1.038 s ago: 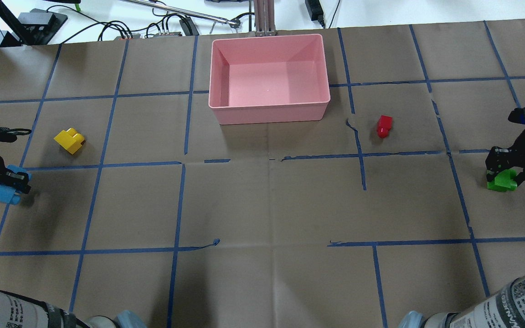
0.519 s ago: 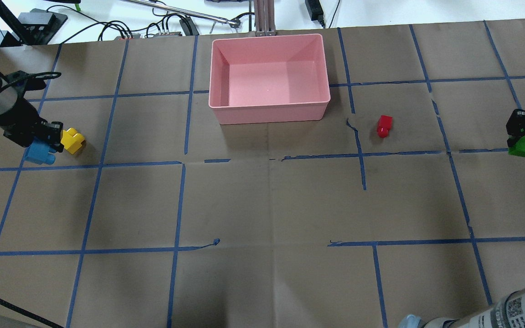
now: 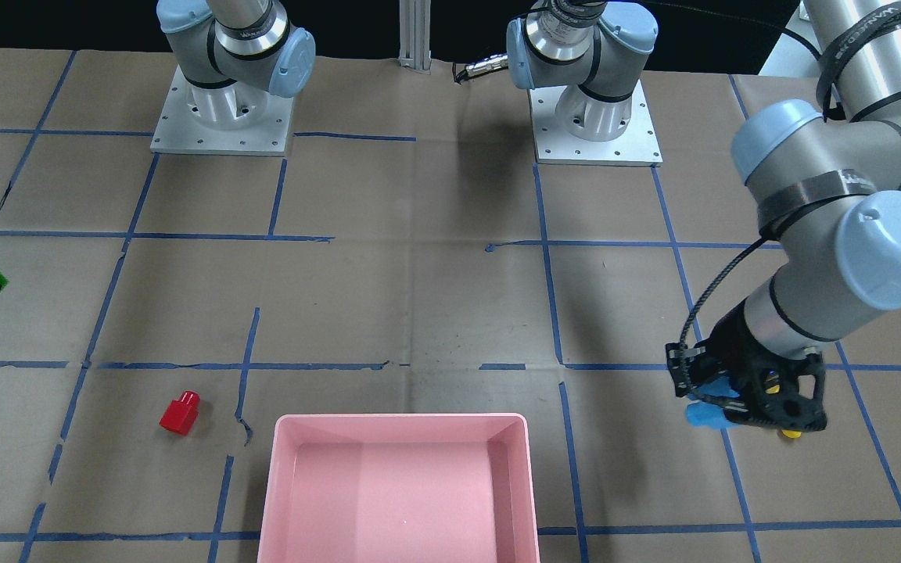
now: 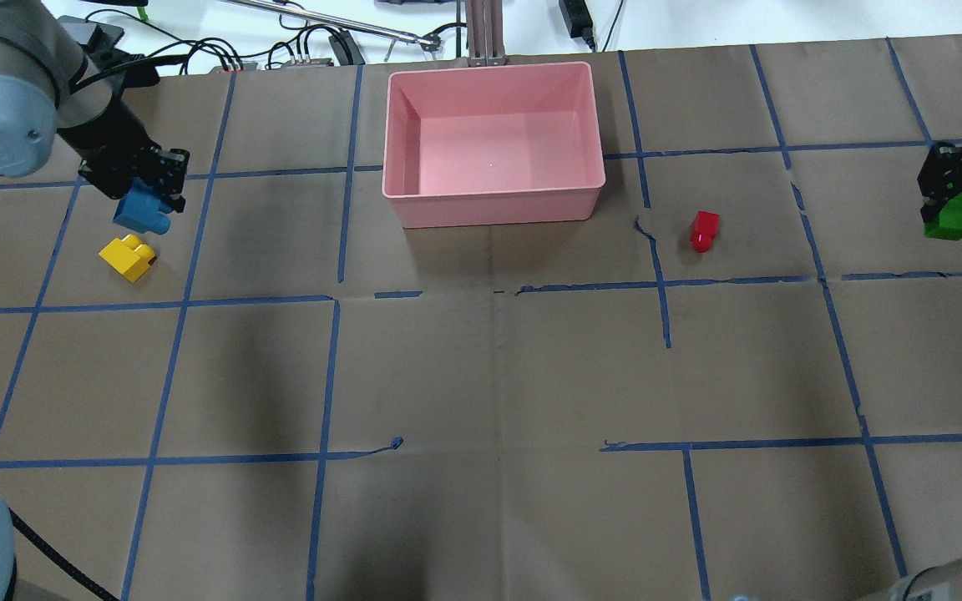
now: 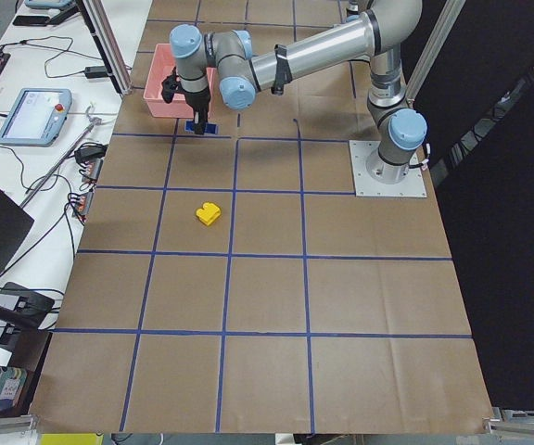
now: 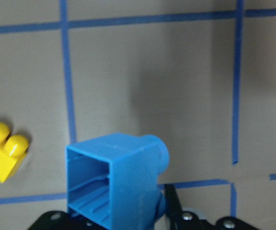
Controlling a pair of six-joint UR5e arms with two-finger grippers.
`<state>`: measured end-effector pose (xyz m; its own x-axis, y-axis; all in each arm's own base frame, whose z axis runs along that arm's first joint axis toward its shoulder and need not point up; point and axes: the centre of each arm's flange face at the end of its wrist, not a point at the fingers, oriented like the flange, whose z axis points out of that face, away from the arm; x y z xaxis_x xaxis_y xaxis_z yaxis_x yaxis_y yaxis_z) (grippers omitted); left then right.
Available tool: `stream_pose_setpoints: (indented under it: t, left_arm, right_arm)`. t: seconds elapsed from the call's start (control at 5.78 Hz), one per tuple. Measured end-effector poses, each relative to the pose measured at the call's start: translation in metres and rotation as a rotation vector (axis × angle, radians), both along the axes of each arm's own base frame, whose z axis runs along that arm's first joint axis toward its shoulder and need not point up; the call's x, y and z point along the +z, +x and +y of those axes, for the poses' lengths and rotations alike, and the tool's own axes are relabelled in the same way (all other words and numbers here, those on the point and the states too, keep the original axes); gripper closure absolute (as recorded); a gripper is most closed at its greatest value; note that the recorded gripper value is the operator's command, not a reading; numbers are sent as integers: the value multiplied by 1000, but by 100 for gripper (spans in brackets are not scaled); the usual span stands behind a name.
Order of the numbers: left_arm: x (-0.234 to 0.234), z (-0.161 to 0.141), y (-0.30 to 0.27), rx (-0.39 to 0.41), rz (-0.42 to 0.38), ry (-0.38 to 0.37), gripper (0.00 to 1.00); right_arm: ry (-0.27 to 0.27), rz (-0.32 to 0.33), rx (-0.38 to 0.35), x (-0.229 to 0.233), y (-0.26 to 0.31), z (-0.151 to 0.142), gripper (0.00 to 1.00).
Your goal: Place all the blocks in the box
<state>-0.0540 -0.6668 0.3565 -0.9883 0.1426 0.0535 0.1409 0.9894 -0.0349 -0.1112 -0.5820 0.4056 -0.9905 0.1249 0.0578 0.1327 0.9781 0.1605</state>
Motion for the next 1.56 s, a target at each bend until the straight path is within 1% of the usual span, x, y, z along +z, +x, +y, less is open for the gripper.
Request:
stream_pose_setpoints:
  t: [0.17, 0.35, 0.52, 0.69, 0.86, 1.04, 1.21, 1.38, 1.56]
  left_arm:
    - [7, -24, -56, 15, 14, -31, 100]
    - [4, -47, -115, 80, 32, -69, 100]
    - [-9, -62, -170, 72, 48, -117, 70]
    - [-34, -70, -213, 33, 61, -156, 1]
    - [-56, -73, -235, 9, 67, -173, 0]
    - [-64, -72, -245, -3, 65, -173, 0]
    - [-60, -67, -243, -1, 54, -149, 0]
    - [-47, -60, -222, 23, 37, -91, 0]
    - [-29, -54, -181, 65, 25, -44, 0]
  right_arm:
    - [2, -2, 53, 21, 36, -5, 49]
    - [1, -11, 87, 31, 59, -8, 49]
    - [-4, -24, 100, 34, 70, -8, 49]
    - [-5, -30, 103, 35, 73, -8, 49]
    - [-4, -32, 104, 35, 74, -9, 49]
    - [-3, -33, 104, 34, 74, -9, 49]
    - [-2, -34, 104, 33, 74, -9, 49]
    - [-4, -34, 105, 34, 75, -9, 49]
    - [-15, -46, 84, 34, 83, -12, 48]
